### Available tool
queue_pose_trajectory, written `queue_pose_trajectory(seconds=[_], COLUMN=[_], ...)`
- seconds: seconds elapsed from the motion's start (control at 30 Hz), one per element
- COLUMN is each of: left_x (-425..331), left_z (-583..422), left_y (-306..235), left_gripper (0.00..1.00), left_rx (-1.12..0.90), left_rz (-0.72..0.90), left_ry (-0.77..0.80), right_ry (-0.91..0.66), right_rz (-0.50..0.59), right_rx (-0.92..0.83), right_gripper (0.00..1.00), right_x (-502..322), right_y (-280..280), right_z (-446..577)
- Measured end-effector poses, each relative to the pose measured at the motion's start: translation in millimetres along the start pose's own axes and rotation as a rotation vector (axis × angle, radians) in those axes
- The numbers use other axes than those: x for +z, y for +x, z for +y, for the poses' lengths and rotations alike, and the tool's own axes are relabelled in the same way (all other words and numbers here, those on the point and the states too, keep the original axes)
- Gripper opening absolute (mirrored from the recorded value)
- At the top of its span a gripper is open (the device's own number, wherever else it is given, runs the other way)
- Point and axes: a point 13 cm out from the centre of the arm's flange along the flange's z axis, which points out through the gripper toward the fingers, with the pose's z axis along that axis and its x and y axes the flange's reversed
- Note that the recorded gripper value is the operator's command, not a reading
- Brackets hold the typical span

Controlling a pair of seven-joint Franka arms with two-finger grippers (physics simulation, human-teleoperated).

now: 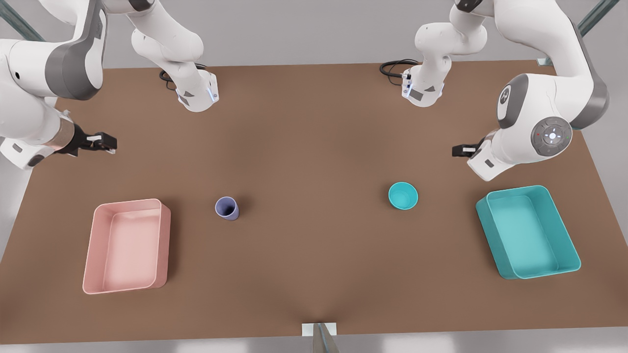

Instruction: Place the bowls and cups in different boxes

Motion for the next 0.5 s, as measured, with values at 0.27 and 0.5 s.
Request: queue_pose_trajectory(seconds=[0.27,0.5], left_x=[212,307], left_z=[-51,-61], left_y=[-89,-146], left_gripper=[1.00,1.00], left_rx=[-0.002,-0.046], left_rz=[0.200,0.085], left_ry=[0.174,0.304], right_ry=[0.007,-0.075], right_rz=[0.115,0.140], right_rx=[-0.263,-0.234], right_gripper=[1.00,1.00], right_x=[75,217], right_y=[-48,-70], right_z=[146,186])
